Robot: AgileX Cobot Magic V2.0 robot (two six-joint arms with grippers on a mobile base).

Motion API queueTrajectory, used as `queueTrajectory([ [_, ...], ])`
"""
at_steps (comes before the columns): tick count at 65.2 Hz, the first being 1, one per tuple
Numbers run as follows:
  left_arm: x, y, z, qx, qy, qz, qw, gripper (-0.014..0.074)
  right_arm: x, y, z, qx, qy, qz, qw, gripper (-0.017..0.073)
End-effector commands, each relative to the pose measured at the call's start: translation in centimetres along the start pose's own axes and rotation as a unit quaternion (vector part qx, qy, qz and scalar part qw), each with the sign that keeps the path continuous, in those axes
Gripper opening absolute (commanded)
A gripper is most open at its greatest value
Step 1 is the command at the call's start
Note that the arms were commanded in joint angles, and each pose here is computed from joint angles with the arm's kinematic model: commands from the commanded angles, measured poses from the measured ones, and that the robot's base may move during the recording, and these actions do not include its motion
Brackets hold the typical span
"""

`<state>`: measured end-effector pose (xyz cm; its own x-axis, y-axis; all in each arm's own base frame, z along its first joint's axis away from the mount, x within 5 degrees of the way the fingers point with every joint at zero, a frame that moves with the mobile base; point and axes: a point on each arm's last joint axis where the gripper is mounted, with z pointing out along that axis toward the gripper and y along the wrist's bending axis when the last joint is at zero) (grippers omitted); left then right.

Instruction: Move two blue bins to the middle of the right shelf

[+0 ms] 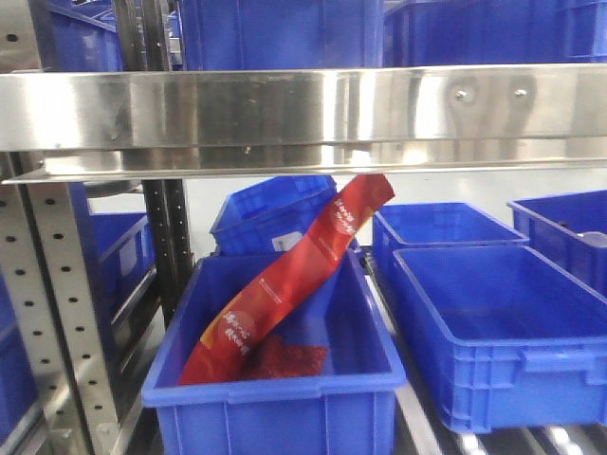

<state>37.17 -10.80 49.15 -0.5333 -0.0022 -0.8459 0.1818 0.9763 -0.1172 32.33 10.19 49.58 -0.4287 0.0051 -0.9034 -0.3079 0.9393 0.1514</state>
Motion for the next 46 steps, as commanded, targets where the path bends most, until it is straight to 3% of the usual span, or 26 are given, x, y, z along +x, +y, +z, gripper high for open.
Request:
queueTrajectory([
  [1,-1.23,-0.61,-1.25,0.023,-0.058,-0.003,0.998,-0.0111,-1.41,0.65,-1.25,-0.024,-0.059,0.01,0.998,-0.0153],
  [46,-1.23,-0.61,-1.25,0.023,-0.058,-0.003,0.998,-0.0111,-1.43,0.65,-1.25,-0.024,-0.06,0.01,0.998,-0.0153],
])
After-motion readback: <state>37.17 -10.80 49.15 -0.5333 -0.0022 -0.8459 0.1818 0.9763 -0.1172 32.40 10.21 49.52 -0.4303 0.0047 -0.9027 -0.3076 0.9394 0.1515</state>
